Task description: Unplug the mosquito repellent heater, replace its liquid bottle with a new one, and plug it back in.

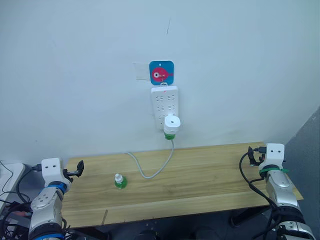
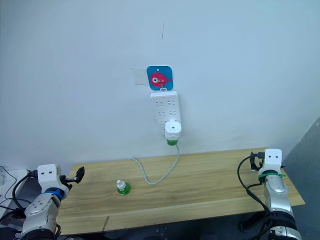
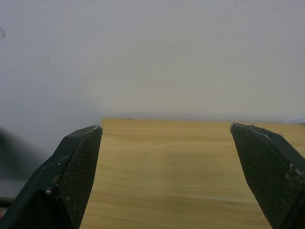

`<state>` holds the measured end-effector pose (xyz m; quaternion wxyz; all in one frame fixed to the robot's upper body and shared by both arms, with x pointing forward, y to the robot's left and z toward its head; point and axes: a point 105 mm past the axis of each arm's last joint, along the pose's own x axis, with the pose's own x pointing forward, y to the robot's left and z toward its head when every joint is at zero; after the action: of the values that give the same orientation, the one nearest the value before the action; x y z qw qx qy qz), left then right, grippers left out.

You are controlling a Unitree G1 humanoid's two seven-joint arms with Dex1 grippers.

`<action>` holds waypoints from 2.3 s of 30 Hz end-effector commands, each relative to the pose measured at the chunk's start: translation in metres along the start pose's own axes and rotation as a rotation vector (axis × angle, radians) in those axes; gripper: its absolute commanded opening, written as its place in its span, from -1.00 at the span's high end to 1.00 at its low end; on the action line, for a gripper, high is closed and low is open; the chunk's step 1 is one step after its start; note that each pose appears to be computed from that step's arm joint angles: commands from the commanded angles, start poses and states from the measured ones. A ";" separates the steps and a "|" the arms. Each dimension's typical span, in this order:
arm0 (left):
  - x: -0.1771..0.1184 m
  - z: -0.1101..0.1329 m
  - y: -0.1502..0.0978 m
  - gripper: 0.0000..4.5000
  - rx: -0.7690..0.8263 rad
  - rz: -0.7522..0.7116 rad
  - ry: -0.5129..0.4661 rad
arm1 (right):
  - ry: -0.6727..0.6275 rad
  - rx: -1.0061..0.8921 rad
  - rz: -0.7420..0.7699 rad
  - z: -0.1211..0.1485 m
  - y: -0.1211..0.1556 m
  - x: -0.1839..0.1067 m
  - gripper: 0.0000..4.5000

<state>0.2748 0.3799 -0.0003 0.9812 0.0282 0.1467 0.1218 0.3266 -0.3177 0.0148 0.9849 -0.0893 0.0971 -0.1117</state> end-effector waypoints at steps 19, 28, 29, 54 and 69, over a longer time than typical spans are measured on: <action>0.002 0.024 0.007 -1.00 0.028 -0.027 -0.061 | -0.085 -0.011 0.007 0.022 0.001 -0.002 -0.99; -0.010 0.052 -0.003 -1.00 0.062 -0.190 -0.136 | -0.140 -0.029 0.148 0.041 0.023 -0.010 -0.99; -0.013 0.063 -0.009 -1.00 0.055 -0.239 -0.166 | -0.156 -0.026 0.202 0.046 0.031 -0.013 -0.99; -0.016 0.210 -0.201 -0.32 0.256 -1.124 -0.374 | -0.445 0.105 0.997 0.193 0.187 -0.127 -1.00; 0.009 0.219 -0.248 -0.32 0.281 -1.189 -0.411 | -0.404 0.087 0.840 0.185 0.177 -0.121 -1.00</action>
<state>0.4003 0.1444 0.1725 0.8765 0.0842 -0.0207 -0.4736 0.2885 -0.0856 0.1643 0.9448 -0.0120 -0.0473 0.3241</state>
